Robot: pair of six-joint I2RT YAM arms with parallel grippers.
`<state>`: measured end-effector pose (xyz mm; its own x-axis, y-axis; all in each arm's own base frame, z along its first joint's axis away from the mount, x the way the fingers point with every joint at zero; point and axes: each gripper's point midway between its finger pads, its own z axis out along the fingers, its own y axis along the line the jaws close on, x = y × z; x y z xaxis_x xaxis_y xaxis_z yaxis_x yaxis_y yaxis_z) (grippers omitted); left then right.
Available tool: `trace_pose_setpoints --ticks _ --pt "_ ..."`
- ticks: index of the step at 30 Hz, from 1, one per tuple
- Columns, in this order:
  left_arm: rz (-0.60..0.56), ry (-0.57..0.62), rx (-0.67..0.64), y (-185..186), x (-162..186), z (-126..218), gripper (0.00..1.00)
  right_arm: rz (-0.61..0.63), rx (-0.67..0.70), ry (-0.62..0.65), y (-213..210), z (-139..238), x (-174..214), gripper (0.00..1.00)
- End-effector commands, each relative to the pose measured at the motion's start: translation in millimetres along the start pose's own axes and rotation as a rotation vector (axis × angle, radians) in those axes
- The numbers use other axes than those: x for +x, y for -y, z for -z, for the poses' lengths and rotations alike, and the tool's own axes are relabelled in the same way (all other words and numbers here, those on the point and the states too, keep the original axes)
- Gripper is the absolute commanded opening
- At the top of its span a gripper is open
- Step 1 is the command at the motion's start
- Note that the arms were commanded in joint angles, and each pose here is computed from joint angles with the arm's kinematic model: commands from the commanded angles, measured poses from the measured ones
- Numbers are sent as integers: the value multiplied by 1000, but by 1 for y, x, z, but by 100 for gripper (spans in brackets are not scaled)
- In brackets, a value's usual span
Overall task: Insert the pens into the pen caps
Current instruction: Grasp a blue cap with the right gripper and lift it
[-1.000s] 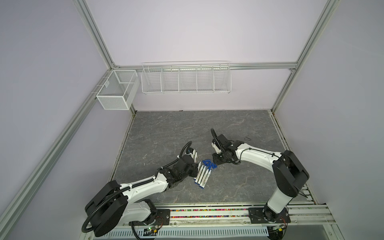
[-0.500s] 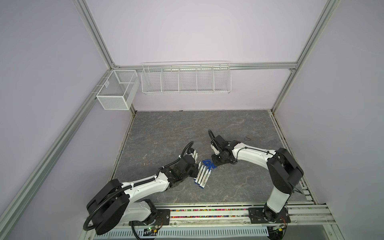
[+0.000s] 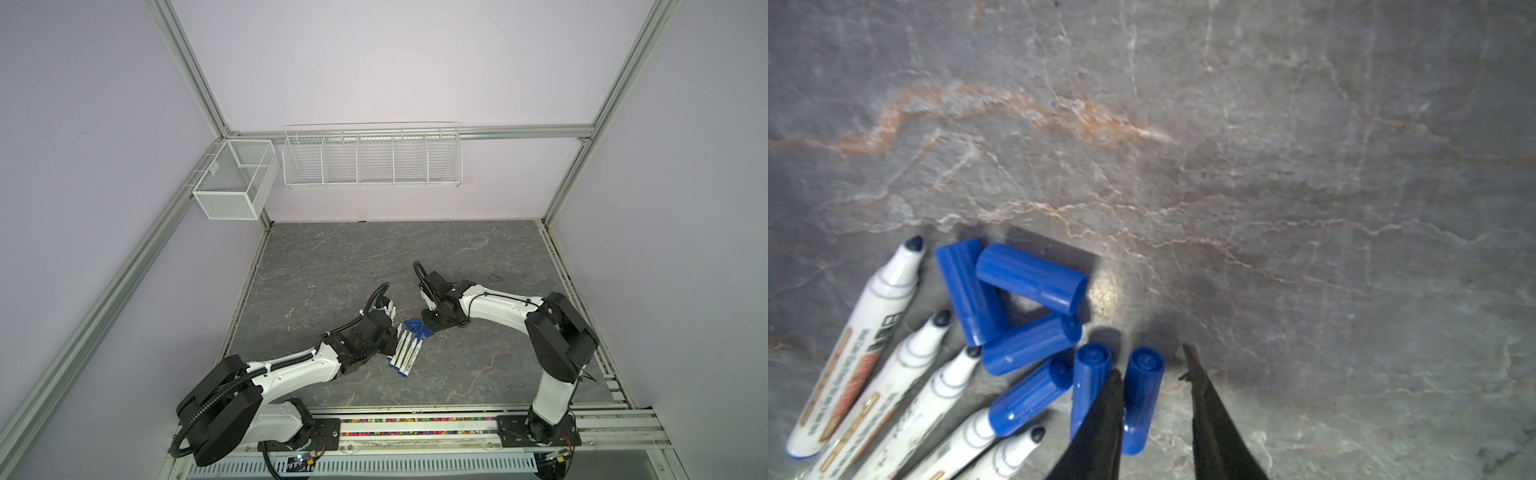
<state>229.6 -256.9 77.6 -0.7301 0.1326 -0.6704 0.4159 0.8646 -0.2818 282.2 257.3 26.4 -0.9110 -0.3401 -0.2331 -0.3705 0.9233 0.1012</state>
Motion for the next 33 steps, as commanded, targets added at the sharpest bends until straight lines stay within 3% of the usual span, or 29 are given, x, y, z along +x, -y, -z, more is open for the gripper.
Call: trace_pose_setpoints --ticks 1,10,19,24,29,33 --pt "-8 23 10 9 -13 0 0 16 37 -27 2 -5 4 30" --pt "-10 20 6 10 -14 0 0 61 164 -72 17 -9 13 29" --pt "-26 11 6 12 -12 -1 0 34 125 -42 11 -3 7 14" --pt "-72 2 48 22 -8 0 0 -29 -5 97 3 29 -16 10" --pt "-142 5 157 47 -5 5 0 -111 -253 292 -14 78 -44 10" --pt "-183 1 230 64 -4 8 0 -81 -444 394 -41 111 -57 11"
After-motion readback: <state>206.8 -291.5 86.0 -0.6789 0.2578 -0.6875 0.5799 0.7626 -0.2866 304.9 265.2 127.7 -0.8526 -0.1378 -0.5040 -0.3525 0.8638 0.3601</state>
